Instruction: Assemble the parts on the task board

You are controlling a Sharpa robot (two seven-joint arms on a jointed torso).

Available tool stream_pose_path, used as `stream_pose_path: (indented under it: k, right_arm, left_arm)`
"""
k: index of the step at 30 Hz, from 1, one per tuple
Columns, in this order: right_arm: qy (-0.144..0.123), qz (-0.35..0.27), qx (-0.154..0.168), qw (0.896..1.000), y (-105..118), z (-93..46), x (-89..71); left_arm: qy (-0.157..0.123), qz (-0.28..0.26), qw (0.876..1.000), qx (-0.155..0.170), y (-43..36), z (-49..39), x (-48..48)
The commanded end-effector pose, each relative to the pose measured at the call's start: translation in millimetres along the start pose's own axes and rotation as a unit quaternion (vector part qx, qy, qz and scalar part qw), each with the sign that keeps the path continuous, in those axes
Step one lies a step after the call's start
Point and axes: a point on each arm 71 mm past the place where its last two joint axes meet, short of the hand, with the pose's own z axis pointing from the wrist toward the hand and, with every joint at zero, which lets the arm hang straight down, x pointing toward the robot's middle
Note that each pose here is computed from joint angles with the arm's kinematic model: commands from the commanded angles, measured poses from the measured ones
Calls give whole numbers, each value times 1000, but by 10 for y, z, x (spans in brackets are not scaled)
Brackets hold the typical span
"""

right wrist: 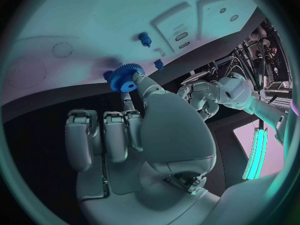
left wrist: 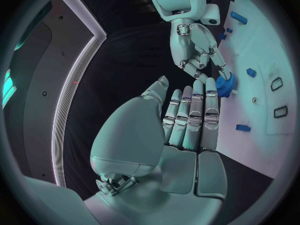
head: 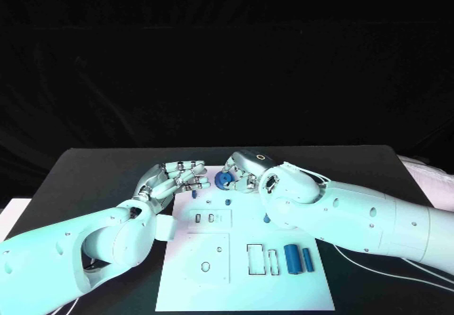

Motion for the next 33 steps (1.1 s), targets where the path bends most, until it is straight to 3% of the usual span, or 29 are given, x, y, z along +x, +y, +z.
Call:
stream_pose_path:
  k: [1, 11, 19, 33]
  right_arm:
    - [10, -8, -1, 1000, 15, 19, 63]
    - [25, -14, 2, 1000, 24, 58, 165]
    - [1, -8, 28, 1000, -33, 82, 146]
    - [11, 0, 28, 1000, -28, 91, 168]
  left_arm:
    - [11, -6, 1000, 3, -9, 4, 28]
    - [9, -6, 1000, 3, -12, 0, 20]
    - [10, -6, 1000, 3, -13, -2, 19]
    - [9, -5, 1000, 2, -13, -3, 11]
